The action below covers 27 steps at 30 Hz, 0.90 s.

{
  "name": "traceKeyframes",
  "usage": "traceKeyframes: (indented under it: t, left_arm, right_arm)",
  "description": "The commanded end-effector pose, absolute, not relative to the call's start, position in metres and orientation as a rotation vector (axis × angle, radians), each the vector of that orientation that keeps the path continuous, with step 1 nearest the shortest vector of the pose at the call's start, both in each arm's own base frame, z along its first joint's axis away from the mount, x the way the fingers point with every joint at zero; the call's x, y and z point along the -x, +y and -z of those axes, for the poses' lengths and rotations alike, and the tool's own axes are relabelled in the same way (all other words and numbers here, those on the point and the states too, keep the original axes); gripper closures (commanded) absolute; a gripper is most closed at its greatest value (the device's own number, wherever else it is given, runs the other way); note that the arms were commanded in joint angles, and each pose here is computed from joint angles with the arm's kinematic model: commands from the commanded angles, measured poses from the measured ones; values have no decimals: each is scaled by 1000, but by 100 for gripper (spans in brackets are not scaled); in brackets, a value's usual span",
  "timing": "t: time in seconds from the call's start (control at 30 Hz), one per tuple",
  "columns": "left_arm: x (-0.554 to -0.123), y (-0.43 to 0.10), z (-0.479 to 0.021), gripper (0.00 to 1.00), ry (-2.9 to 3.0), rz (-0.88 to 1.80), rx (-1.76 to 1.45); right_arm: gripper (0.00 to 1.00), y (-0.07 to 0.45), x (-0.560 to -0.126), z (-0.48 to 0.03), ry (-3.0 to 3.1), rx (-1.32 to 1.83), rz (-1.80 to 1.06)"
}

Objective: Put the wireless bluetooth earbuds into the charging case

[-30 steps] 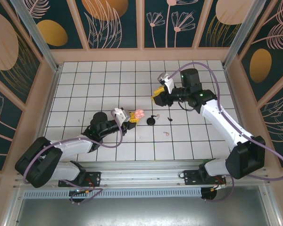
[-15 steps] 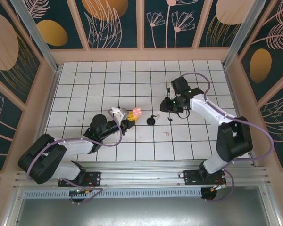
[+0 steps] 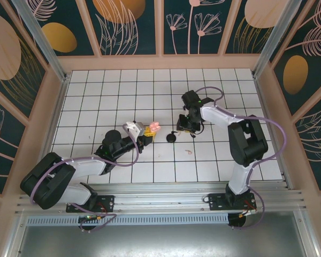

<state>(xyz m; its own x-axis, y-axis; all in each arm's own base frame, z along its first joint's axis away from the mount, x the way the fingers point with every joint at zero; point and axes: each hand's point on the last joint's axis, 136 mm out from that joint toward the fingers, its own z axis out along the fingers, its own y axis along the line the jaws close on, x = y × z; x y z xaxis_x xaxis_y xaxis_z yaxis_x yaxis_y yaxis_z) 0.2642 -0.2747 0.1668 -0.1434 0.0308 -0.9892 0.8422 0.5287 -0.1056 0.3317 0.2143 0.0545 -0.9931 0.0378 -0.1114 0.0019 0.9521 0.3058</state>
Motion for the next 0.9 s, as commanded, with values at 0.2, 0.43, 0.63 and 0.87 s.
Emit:
traceKeyframes:
  t: [0.2,0.43,0.63,0.87]
  left_arm:
    - [-265,-273,-176,82,1544,811,-776]
    - [-265,-272,-176,82,1547,801,-776]
    - [-265,-271,-174,82,1554,797,-773]
    - [-265,-271,-176,82,1549,792,-776]
  right_arm:
    - [67,229,-356,-41,2981,-23,-457]
    - [67,232,-355,-32,3010,-7,-430]
    - [69,229,-348,-25,3042,4,-379]
    - [70,225,-344,-19,3057,7,-322]
